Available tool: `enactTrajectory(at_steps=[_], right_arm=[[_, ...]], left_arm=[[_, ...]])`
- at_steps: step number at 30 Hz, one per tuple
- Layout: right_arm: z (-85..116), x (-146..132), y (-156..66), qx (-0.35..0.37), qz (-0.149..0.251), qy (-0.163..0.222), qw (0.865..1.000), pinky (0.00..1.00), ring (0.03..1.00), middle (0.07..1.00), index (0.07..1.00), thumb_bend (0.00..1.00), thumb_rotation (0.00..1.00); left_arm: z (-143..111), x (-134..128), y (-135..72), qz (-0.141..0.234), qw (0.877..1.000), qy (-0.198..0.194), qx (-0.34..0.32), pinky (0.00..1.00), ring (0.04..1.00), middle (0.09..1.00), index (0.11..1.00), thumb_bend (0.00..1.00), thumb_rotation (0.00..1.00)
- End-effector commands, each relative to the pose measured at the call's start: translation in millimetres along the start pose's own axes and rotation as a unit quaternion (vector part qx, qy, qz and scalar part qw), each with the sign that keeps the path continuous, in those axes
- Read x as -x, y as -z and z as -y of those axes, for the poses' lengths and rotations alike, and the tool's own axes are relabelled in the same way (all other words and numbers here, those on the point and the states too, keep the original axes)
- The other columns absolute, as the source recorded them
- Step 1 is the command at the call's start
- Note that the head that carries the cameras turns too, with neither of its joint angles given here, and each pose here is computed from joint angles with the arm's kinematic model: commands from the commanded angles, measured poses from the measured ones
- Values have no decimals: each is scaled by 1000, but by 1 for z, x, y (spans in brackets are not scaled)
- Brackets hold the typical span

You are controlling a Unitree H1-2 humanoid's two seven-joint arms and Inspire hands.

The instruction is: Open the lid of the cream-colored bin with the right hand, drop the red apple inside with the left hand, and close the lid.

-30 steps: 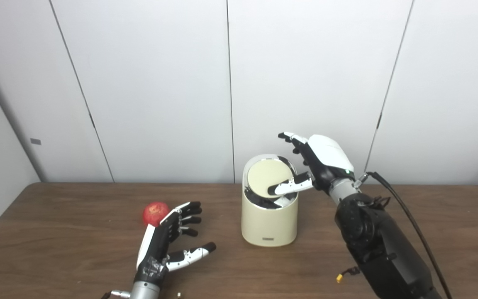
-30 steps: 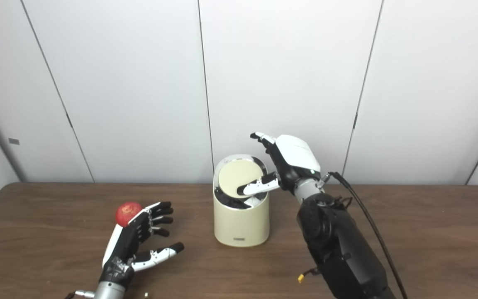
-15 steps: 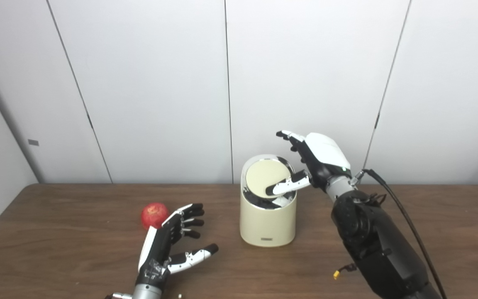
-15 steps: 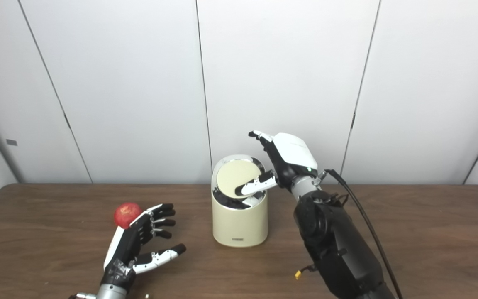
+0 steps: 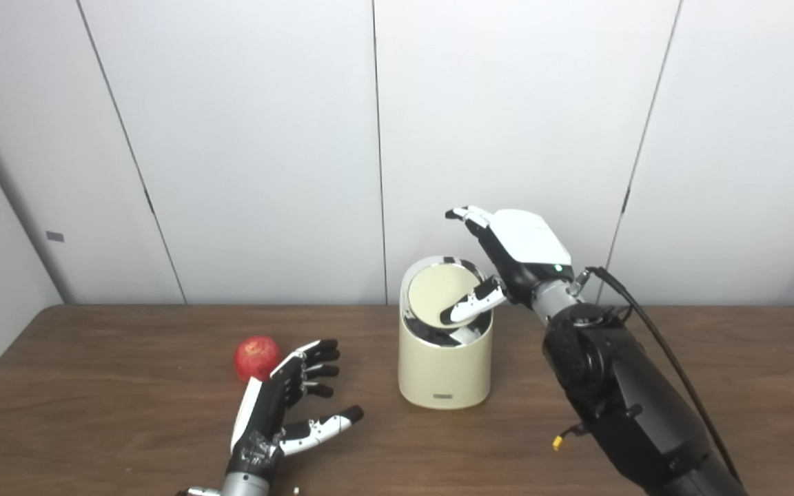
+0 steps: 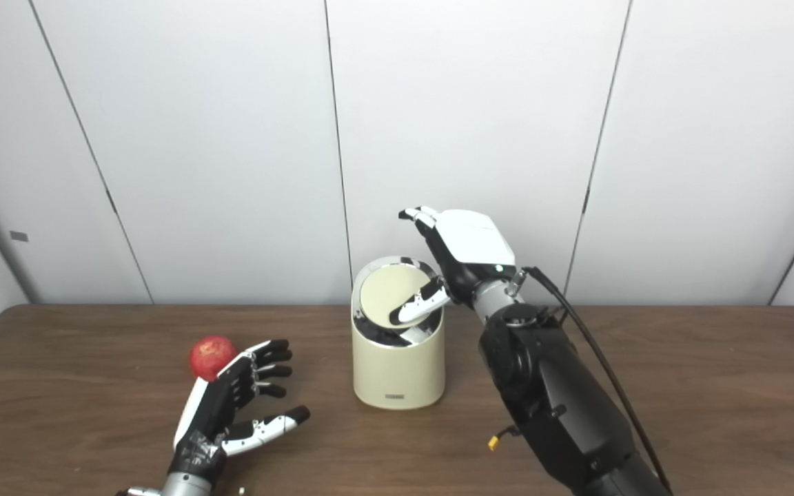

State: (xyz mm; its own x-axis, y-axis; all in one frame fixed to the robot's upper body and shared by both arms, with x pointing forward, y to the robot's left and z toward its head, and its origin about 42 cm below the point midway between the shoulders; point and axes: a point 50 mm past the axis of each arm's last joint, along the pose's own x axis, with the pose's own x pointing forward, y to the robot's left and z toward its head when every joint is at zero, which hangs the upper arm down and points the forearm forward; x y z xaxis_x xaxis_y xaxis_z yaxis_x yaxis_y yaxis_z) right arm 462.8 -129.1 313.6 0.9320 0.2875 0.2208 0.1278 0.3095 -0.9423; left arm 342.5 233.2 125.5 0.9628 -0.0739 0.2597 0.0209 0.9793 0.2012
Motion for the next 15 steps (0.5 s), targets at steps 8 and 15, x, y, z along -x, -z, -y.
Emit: enactTrajectory(at_steps=[8, 15], right_arm=[[4, 0, 9, 38, -14, -5, 999, 629, 787, 911, 856, 914, 130], [6, 0, 11, 38, -15, -10, 999, 643, 797, 913, 861, 901, 135]], left_arm=[[-4, -10, -16, 36, 999, -6, 1, 603, 721, 775, 791, 725, 39], [-4, -10, -13, 37, 999, -4, 5, 599, 720, 776, 794, 722, 29]])
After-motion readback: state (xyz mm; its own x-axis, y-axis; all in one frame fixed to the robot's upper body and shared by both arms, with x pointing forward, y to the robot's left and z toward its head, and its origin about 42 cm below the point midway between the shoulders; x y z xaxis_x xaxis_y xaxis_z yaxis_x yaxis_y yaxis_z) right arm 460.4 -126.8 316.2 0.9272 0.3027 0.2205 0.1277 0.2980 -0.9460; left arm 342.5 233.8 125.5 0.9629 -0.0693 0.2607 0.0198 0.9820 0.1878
